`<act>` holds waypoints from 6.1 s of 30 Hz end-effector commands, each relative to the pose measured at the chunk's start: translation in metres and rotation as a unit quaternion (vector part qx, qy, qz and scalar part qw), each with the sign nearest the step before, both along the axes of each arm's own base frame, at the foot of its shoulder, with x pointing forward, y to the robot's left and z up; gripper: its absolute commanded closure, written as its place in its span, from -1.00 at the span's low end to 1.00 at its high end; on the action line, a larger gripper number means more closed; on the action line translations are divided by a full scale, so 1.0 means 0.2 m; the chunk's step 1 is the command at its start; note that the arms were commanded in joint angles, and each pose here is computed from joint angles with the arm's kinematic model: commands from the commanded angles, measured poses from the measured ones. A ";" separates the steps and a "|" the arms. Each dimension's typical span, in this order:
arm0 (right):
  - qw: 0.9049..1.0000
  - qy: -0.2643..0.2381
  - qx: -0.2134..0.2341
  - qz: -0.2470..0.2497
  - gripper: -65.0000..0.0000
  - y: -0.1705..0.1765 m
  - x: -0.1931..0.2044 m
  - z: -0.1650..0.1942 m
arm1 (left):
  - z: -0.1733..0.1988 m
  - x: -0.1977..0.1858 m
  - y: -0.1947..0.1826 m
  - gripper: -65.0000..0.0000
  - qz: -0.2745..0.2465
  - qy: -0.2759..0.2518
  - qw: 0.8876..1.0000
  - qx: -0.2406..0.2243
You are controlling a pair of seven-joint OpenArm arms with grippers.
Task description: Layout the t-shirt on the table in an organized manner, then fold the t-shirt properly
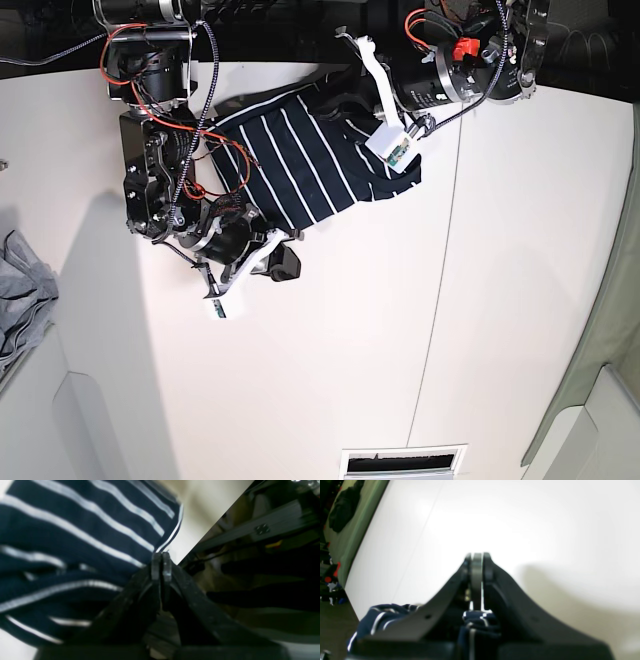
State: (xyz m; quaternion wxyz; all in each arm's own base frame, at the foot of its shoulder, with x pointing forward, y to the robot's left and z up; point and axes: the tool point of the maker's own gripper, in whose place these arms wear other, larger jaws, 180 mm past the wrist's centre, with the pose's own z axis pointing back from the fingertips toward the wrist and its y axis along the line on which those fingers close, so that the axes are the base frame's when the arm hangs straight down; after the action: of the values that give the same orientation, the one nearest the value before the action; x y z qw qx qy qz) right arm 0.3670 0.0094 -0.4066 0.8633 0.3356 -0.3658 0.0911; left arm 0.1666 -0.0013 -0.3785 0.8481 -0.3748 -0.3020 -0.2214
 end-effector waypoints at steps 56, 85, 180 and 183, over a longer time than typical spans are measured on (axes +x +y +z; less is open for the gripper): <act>0.974 -0.081 -0.121 0.174 1.00 0.36 -0.14 -0.02 | -0.37 0.07 0.22 1.00 0.049 0.063 0.996 0.032; 0.985 0.040 -0.091 0.142 1.00 -0.04 -0.66 -0.30 | -0.24 0.65 0.33 1.00 0.065 -0.029 0.994 0.086; 0.966 0.093 -0.081 0.225 1.00 -0.19 -1.29 -0.04 | -0.01 -0.47 0.90 1.00 0.098 0.110 0.978 0.149; 0.949 0.153 -0.101 0.257 1.00 -0.25 -1.57 -0.14 | -0.15 -0.69 0.91 1.00 0.086 0.177 0.964 0.180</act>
State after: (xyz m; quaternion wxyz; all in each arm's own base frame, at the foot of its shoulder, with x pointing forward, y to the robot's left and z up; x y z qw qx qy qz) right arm 0.0489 -0.0410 -0.4407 0.8900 0.3318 -0.1081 0.2935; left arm 0.0281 0.1814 -0.4128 0.9594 -0.2175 -0.1291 -0.1252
